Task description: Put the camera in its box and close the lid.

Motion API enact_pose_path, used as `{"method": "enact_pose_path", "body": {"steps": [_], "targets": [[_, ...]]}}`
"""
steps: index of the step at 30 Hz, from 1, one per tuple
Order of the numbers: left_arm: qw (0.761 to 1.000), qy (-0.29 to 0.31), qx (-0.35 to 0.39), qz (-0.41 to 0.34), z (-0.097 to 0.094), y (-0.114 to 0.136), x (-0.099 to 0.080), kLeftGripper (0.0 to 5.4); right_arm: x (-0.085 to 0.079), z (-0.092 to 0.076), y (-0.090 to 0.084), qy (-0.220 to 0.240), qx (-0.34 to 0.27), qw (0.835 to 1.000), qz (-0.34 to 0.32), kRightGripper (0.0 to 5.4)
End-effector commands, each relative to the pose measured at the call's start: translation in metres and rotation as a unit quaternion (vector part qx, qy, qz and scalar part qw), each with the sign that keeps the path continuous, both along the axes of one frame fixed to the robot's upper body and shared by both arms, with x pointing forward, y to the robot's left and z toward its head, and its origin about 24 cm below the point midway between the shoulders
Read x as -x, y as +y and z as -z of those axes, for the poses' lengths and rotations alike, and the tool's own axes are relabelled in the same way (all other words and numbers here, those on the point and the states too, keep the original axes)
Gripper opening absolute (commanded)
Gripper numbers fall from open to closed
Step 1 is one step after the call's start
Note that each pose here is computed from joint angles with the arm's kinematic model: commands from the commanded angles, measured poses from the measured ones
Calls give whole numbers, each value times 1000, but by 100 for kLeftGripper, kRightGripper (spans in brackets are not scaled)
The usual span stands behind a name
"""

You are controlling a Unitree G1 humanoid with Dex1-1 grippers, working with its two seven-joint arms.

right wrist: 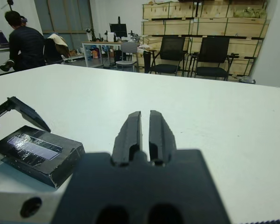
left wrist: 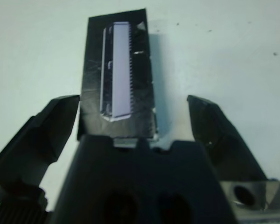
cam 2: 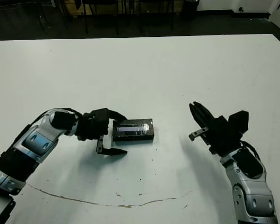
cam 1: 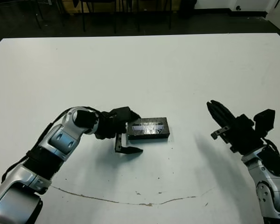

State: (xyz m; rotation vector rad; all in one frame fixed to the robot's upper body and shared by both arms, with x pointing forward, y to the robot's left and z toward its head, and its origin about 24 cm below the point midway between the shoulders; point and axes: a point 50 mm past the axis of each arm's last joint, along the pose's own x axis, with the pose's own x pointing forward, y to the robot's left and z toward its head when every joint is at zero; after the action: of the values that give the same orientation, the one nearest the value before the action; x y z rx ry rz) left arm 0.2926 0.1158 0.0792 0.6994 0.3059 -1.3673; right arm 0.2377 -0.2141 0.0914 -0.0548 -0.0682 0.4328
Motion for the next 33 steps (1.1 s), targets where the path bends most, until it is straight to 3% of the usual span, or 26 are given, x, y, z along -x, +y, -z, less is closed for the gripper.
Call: {"method": "enact_pose_path", "body": {"steps": [1, 7, 14, 20, 26, 30, 33], "targets": [[998, 8, -49, -33, 14, 14, 1, 539, 1, 5, -2, 12, -2, 1000, 2, 0], [997, -14, -35, -69, -1, 34, -1, 539, 2, 6, -1, 9, 4, 1000, 5, 0], [995, -60, -35, -68, -48, 68, 11, 539, 3, 6, 1, 18, -1, 1000, 6, 0], [994, -96, -52, -16, -95, 71, 33, 539, 3, 5, 2, 15, 5, 1000, 6, 0], [989, -130, -65, 18, -119, 69, 47, 539, 3, 4, 2, 20, 9, 1000, 7, 0], [971, -185, 91, -120, -110, 67, 42, 521, 2, 5, 3, 17, 7, 1000, 7, 0], [920, -195, 248, -232, -92, 49, 36, 479, 2, 5, 3, 20, 3, 1000, 7, 0]]}}
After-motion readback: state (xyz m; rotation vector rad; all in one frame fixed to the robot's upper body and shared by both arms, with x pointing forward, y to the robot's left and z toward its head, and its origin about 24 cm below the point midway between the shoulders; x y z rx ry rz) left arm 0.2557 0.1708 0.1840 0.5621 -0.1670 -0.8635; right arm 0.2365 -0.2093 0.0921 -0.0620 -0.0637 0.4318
